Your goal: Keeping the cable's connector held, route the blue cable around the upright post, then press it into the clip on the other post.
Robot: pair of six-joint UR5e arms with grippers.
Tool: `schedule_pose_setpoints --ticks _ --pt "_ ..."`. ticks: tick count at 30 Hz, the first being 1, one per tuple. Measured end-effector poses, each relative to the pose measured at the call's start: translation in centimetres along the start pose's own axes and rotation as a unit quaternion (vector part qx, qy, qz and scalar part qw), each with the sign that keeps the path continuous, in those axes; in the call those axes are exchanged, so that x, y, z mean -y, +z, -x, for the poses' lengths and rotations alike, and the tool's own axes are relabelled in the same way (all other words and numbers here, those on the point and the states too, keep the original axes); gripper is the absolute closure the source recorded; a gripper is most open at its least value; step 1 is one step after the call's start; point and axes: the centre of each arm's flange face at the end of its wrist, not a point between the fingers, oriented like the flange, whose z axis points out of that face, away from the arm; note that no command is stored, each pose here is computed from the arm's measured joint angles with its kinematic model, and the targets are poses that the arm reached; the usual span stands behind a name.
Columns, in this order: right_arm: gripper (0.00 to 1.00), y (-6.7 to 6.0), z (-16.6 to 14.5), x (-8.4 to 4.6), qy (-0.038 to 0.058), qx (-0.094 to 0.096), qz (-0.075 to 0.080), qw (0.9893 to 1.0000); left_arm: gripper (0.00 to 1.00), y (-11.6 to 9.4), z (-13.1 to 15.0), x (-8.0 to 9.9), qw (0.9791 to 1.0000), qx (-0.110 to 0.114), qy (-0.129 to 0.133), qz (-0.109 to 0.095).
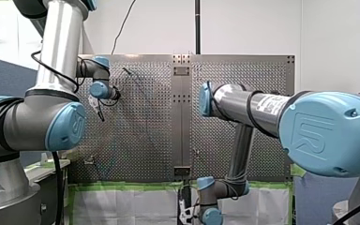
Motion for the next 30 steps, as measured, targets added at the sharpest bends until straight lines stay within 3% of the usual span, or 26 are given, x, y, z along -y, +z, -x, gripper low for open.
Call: schedule_pose_setpoints --ticks 8,16,27,30 --pt "1.00 -0.4 -2.8 -2.2 0.0111 -0.030 0.025 0.9992 0.25 0.0 0.1 -0.1 1.0000 0.001 -0.001 0.001" --pt "1.00 -1.2 -6.3 -4.5 0.0193 -0.067 0.051 0.9962 0.25 0.0 0.1 -0.3 1.0000 0.000 -0.005 0.004" --pt "1.00 -3.4 -9.9 -5.8 0.0236 -0.112 0.066 0.9913 0.25 -0.1 0.2 -0.8 0.9998 0.000 -0.009 0.019" --pt "1.00 -4.1 -9.9 -5.9 0.0242 -0.117 0.068 0.9906 0.25 -0.2 0.2 -1.0 0.9996 -0.001 -0.009 0.027"
